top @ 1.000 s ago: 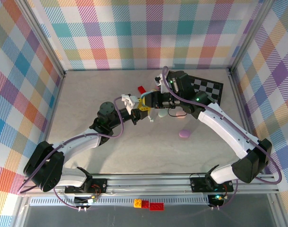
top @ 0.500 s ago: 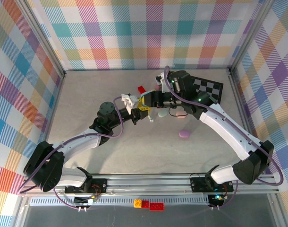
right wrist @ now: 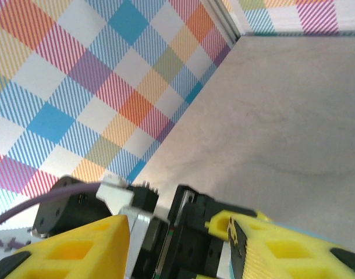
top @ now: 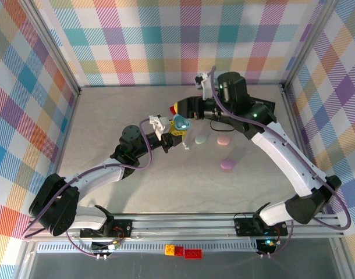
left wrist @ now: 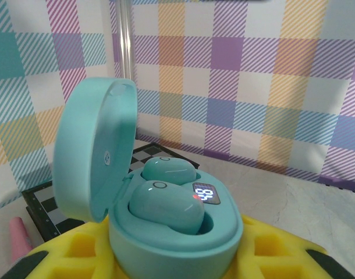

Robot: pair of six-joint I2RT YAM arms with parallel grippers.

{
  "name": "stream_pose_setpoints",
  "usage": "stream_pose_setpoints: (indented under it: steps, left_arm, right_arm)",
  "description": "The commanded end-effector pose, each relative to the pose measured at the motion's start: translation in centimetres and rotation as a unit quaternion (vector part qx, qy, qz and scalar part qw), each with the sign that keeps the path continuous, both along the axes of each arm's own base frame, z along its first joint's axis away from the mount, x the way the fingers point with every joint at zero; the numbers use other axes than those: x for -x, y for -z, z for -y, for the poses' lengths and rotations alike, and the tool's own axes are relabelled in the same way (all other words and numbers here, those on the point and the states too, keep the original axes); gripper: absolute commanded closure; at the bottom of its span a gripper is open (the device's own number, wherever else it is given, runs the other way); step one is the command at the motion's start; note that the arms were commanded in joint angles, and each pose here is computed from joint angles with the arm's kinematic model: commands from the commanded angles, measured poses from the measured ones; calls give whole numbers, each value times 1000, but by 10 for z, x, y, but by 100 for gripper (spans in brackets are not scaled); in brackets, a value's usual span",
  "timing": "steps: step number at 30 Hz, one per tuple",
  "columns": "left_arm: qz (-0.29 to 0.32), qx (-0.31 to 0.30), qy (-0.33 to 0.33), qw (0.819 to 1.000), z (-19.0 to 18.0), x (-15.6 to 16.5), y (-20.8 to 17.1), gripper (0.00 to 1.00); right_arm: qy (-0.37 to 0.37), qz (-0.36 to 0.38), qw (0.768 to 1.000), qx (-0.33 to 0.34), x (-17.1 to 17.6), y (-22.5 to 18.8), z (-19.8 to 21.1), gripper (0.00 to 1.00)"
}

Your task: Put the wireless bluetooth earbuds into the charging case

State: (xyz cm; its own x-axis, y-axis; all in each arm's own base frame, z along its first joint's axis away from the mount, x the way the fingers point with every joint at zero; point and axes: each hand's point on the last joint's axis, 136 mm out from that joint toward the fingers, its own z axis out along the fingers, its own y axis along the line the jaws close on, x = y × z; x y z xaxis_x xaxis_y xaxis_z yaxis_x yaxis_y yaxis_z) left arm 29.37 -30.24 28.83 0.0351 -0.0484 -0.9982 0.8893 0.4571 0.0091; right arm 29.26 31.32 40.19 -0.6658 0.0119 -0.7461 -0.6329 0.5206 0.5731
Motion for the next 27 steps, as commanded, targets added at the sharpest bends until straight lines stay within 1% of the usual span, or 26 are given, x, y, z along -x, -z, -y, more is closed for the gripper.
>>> stream_pose_setpoints:
  steps: [1,5,10,13,17,19,21,23,27]
  left_arm:
    - [38,19,10,999,-1,11,-28,71]
    - [38,21,10,999,-3,13,-33,71]
    - [41,25,14,999,-3,16,-37,71]
    - [42,34,10,998,-5,16,-42,71]
    - [40,40,4,998,-7,16,-43,71]
    - [38,45,2,998,-9,16,-45,71]
    - [39,51,2,998,-10,18,-47,71]
    - [40,55,4,998,-10,19,-49,71]
    - [41,65,7,997,-12,23,-56,71]
  right_arm:
    - [2,-11,999,34,-13,10,-2,51]
    - [0,-28,998,61,-19,17,-5,49]
    - [-24,-55,995,81,-15,30,-9,49]
    - [-31,-63,994,81,-8,32,-7,51]
    - [-30,-55,995,77,2,28,1,52]
    - [-31,-48,996,69,8,24,4,53]
    - [-16,-39,998,56,9,20,9,53]
    - [5,-35,999,36,10,16,16,49]
    - [38,-58,997,-26,5,13,32,33]
